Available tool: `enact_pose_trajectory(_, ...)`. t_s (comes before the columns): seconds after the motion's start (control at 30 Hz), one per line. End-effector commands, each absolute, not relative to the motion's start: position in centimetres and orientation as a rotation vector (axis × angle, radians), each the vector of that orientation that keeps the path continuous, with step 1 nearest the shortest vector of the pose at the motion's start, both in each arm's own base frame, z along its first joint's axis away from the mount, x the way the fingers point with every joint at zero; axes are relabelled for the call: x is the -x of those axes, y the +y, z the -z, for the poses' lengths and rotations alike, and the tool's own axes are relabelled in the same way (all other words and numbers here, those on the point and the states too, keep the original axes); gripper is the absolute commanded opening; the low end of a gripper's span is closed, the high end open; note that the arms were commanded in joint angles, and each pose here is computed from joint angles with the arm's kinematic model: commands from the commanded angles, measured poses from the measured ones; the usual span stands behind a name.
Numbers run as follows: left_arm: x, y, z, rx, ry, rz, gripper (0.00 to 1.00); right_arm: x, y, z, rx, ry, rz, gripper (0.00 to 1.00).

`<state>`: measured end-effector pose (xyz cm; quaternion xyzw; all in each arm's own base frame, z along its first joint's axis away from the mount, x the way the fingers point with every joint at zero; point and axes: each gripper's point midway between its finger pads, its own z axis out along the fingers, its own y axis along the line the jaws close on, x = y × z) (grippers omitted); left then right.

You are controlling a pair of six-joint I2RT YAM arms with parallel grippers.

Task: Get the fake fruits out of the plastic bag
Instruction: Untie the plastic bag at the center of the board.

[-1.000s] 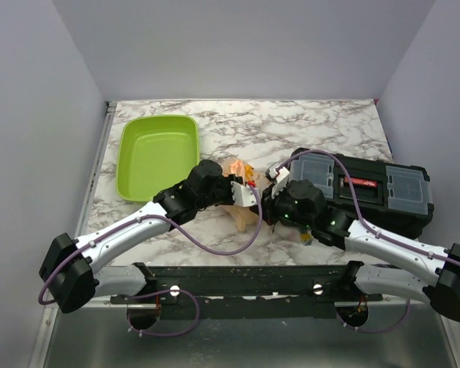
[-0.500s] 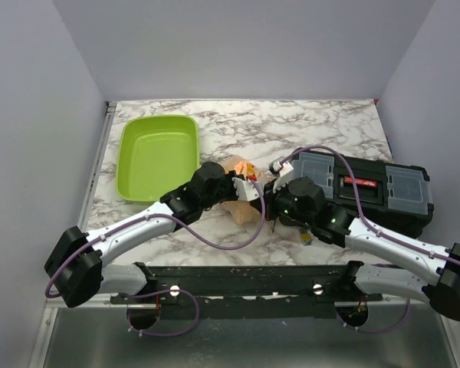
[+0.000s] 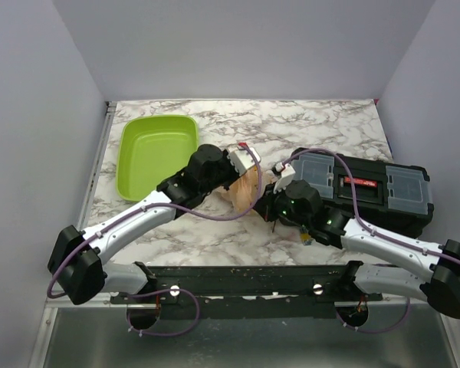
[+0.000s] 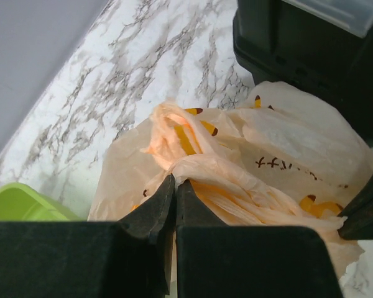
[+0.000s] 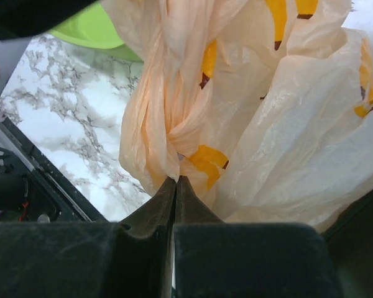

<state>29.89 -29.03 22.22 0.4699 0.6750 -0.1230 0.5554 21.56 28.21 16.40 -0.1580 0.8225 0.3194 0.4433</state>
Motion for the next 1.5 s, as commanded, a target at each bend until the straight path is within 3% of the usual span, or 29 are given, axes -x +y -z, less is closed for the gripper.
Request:
enact_pose_trajectory(0.0,-31.3,-28.8,-24.8,-0.903,1.734,0.481,0.00,-22.0,29.5,-16.3,0.358,2.048,-0.836,0.04)
enact_pose_trajectory(0.2,-33.8,-26.9,-25.2,-0.754,1.886,0.509,0.00,-22.4,30.9,-16.4,0.359,2.046,-0.879,0.05)
enact_pose_trajectory(0.5,-32.9,-26.5,-24.2,-0.623,1.938,0.571,0.00,-22.3,30.2,-16.7,0.357,2.083,-0.834,0.07)
enact_pose_trajectory(0.93,-33.0,-27.2,-22.7,-0.609,2.024,0.601,0.00,-24.6,29.8,-22.6,0.245,2.053,-0.748,0.56)
enact_pose_trajectory(1.23,-32.9,-26.9,-23.3,-0.581,2.037,0.598,0.00,-26.7,34.0,-24.8,0.234,1.969,-0.865,0.55)
enact_pose_trajectory(1.47,-32.9,-27.0,-23.4,-0.587,2.041,0.601,0.00,-27.9,35.6,-23.6,0.255,1.984,-0.851,0.37)
